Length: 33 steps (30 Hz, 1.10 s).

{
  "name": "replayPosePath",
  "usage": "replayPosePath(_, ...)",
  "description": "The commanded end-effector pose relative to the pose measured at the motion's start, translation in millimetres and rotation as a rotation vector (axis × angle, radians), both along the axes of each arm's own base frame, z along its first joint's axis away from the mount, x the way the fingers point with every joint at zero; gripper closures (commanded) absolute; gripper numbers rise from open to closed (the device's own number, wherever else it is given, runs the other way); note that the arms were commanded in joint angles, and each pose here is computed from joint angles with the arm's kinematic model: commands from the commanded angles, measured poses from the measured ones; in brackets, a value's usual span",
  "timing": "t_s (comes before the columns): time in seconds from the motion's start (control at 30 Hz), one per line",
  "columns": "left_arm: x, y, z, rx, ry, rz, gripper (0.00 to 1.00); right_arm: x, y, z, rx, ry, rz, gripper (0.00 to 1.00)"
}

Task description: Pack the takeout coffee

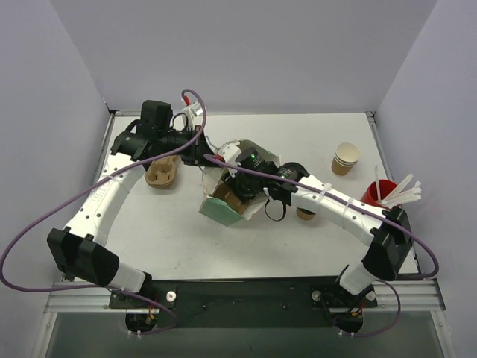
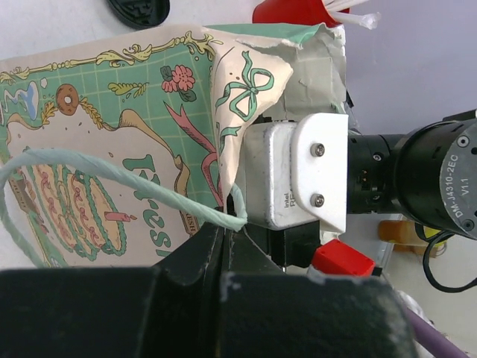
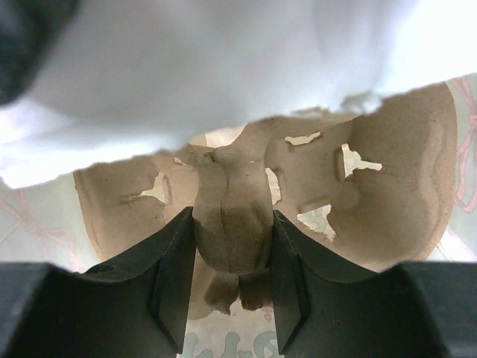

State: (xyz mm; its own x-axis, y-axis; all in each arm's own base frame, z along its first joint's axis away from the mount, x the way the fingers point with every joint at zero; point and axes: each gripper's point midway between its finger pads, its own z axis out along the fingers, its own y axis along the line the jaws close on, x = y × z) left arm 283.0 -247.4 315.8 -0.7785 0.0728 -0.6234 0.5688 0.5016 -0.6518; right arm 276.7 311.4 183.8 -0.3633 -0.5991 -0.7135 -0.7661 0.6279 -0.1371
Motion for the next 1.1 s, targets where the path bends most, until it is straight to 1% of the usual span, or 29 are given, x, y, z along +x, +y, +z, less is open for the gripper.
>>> replayPosePath(0.0,3.0,2.0,21.8,-0.109,-0.042,-0.004,1.0,-14.4,5.4,-10.5,-0.042,0.091,0.062,0.7)
replayPosePath(0.07,6.0,6.5,11.0,-0.123,0.007,0.014,1.0,-14.4,8.1,-9.3,-0.041,0.095,0.074,0.7)
replayPosePath(0.17,14.1,11.2,3.3,-0.142,0.035,0.033,1.0,-14.4,10.4,-12.0,-0.057,0.105,0.094,0.7)
replayPosePath(0.37,26.4,12.0,-7.1,-0.124,0.066,0.042,1.0,-10.4,13.7,-20.3,-0.106,0.121,0.128,0.7)
replayPosePath(0.57,30.7,12.8,-13.2,-0.101,0.076,0.047,1.0,-5.0,19.7,-30.4,-0.14,0.143,0.142,0.66)
replayPosePath(0.9,32.6,14.9,-16.9,-0.078,0.075,0.058,1.0,0.3,13.0,-34.8,-0.192,0.128,0.138,0.63)
replayPosePath(1.07,32.0,15.1,-17.4,-0.077,0.079,0.058,1.0,2.4,12.3,-34.1,-0.205,0.118,0.136,0.6)
